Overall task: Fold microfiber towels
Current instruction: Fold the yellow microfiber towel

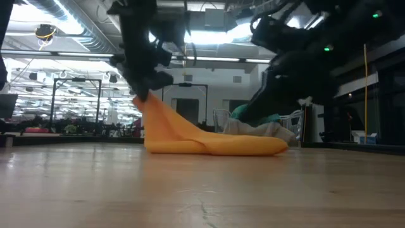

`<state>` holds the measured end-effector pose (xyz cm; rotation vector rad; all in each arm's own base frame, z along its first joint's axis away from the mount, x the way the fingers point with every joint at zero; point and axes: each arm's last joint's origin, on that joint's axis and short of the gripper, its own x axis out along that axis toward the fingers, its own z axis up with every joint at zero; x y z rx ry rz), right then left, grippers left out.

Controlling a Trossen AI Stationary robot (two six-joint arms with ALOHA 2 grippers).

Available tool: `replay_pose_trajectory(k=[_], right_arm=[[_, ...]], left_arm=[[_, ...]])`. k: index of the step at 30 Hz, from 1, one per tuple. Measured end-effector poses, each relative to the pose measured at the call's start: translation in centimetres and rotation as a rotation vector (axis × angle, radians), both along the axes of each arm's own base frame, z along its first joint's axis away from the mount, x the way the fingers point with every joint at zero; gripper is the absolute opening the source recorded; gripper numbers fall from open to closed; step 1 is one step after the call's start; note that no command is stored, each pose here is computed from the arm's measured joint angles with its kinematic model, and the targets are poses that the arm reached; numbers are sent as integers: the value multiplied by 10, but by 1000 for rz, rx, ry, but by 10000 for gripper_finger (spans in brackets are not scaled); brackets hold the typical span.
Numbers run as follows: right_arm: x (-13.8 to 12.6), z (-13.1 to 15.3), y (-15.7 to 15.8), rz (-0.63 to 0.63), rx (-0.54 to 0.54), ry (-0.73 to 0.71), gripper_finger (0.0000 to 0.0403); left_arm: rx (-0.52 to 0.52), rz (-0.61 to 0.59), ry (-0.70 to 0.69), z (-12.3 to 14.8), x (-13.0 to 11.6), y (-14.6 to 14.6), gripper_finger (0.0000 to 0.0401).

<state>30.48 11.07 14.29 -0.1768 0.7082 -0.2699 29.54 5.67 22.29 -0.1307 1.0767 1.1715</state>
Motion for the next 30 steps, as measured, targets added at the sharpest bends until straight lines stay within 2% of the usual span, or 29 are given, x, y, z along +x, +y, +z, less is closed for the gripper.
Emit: replay_pose_trajectory(k=[6, 11, 17, 23, 30], right_arm=[[18, -9, -19, -51, 69, -64, 222], [34, -24, -38, -86, 29, -41, 240], [52, -37, -45, -77, -2, 2, 222], [57, -47, -49, -131, -52, 26, 202], [55, -44, -51, -184, -113, 24, 140]], left_arm=[[-28, 27, -13, -13, -4, 2, 0], [-48, 11, -29, -14, -2, -2, 0], [-49, -2, -29, -14, -1, -6, 0], [-48, -4, -33, -14, -1, -6, 0], [-49, -4, -33, -14, -1, -6, 0]])
